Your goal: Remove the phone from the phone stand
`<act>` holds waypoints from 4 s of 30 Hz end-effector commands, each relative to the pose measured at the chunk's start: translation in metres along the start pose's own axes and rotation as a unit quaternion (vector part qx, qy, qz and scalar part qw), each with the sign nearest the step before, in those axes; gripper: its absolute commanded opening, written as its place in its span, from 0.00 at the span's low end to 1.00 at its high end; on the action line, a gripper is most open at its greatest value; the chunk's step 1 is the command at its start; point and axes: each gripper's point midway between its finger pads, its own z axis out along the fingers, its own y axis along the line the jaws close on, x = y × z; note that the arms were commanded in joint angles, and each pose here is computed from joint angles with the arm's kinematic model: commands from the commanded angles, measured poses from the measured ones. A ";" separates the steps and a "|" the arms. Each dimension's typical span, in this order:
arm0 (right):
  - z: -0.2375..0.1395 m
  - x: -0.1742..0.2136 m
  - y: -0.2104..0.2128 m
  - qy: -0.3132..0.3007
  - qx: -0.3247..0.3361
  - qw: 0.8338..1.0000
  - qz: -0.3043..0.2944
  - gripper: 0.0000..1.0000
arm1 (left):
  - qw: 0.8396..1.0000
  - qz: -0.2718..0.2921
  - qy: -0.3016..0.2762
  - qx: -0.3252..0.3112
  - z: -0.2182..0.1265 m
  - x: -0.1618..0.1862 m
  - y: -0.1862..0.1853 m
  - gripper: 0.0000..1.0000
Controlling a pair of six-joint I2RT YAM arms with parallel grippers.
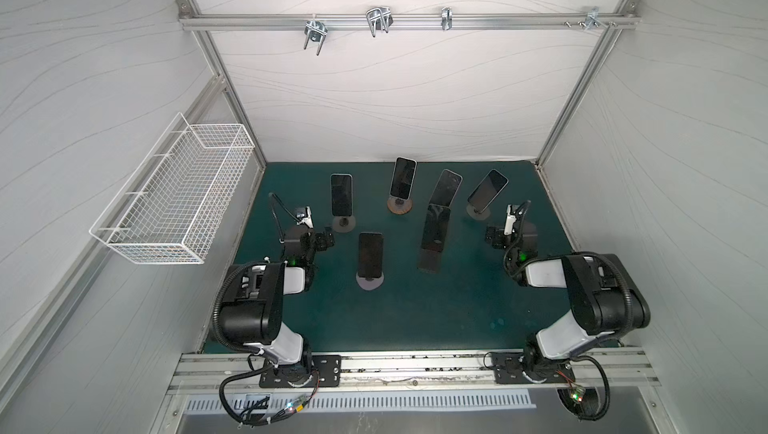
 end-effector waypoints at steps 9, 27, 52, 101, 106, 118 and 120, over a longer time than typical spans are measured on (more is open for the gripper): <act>-0.003 -0.007 0.000 -0.015 0.001 1.000 0.004 0.99 | 1.000 0.005 -0.020 0.009 0.004 -0.016 -0.005 1.00; -0.004 -0.008 0.000 -0.018 0.000 1.000 0.004 0.99 | 1.000 0.006 -0.021 0.008 0.003 -0.016 -0.005 1.00; -0.131 -0.083 -0.064 0.000 0.124 0.963 0.238 0.99 | 0.981 0.030 0.175 0.072 -0.053 -0.034 0.022 1.00; -0.139 -0.079 0.172 0.211 0.036 0.966 0.147 0.99 | 0.989 0.010 0.148 0.017 -0.037 -0.032 0.059 1.00; -0.128 -0.076 0.198 0.227 0.006 0.966 0.123 0.99 | 0.989 0.011 0.146 0.019 -0.037 -0.032 0.058 1.00; -0.112 -0.064 0.221 0.250 0.001 0.965 0.084 0.99 | 0.990 0.013 0.141 0.018 -0.039 -0.033 0.058 1.00; -0.107 -0.060 0.221 0.249 0.008 0.965 0.076 0.99 | 0.990 0.013 0.143 0.018 -0.039 -0.033 0.058 1.00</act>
